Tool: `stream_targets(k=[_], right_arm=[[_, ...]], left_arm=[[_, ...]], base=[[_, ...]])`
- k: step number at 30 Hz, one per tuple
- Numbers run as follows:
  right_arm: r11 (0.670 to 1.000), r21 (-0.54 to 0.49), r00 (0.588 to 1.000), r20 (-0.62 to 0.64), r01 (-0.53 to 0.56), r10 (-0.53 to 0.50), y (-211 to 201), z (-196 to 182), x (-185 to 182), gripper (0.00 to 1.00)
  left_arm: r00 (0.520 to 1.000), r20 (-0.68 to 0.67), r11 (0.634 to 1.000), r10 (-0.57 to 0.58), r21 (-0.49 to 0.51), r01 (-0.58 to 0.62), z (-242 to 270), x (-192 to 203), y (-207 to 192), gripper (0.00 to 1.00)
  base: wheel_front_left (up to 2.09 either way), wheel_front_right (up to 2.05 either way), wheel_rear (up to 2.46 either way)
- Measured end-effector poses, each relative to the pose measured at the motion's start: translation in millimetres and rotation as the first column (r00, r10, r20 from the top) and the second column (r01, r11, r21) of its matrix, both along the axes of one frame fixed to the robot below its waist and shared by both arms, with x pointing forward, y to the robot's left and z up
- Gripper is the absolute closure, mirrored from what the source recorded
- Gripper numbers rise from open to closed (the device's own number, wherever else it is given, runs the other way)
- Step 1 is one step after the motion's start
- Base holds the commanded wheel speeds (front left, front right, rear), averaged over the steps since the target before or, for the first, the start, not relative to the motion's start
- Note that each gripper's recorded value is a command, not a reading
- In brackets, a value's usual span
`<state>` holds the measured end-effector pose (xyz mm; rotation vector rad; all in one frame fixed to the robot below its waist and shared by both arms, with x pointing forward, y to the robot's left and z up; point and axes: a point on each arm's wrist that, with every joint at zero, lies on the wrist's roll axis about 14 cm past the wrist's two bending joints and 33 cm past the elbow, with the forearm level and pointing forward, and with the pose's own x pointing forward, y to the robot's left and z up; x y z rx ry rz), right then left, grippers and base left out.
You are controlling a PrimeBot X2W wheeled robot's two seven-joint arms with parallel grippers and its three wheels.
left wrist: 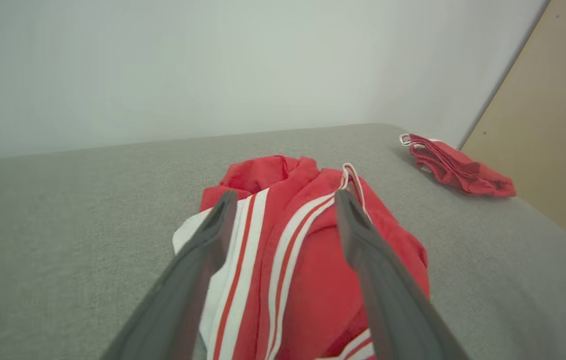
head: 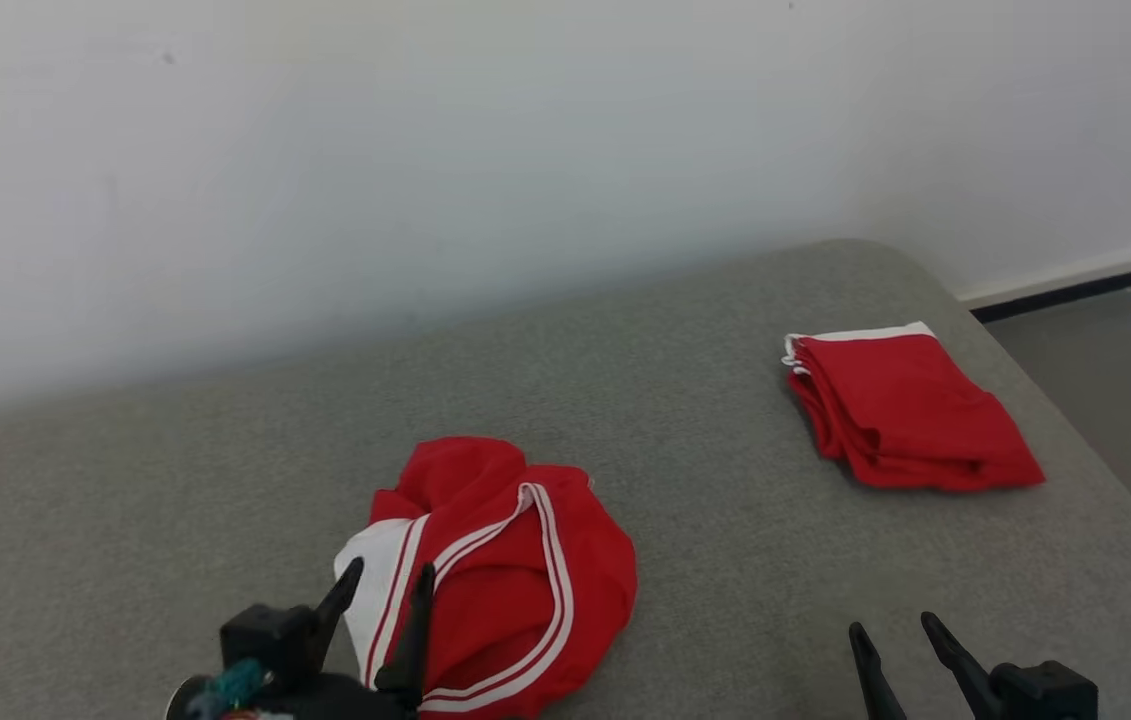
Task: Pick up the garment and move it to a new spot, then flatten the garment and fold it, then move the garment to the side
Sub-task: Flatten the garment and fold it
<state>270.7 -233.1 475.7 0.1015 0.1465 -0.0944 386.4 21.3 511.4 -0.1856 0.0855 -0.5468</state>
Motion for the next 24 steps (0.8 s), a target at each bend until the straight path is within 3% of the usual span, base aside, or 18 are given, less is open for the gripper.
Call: stream_targets(k=[10,20,21,22,23,24], right_arm=[[0.992,0.011,0.991,-0.024,0.129,-0.129,-28,-9,-24,0.00],[0.973,0.019,0.972,-0.057,0.229,-0.228,-45,-20,-42,0.00],[0.972,0.019,0.971,-0.061,0.234,-0.233,-46,-20,-43,0.00],[0.971,0.018,0.969,-0.063,0.239,-0.238,-47,-21,-44,0.00],[0.970,0.018,0.968,-0.067,0.243,-0.241,-47,-22,-45,0.00],[0.970,0.016,0.968,-0.070,0.243,-0.241,-47,-23,-45,0.00]], left_arm=[[0.982,-0.097,0.984,-0.162,0.063,0.168,-8,29,-74,0.00],[0.969,-0.197,0.970,-0.153,0.156,0.184,-42,50,-103,0.00],[0.965,-0.204,0.968,-0.164,0.158,0.198,-45,49,-106,0.55],[0.962,-0.206,0.964,-0.180,0.160,0.215,-47,47,-109,0.93],[0.960,-0.198,0.960,-0.197,0.158,0.230,-46,45,-112,1.00],[0.959,-0.195,0.958,-0.205,0.159,0.237,-46,45,-114,1.00]], base=[[0.00,0.00,0.00],[0.00,0.00,0.00],[0.00,0.00,0.00],[0.00,0.00,0.00],[0.00,0.00,0.00],[0.00,0.00,0.00]])
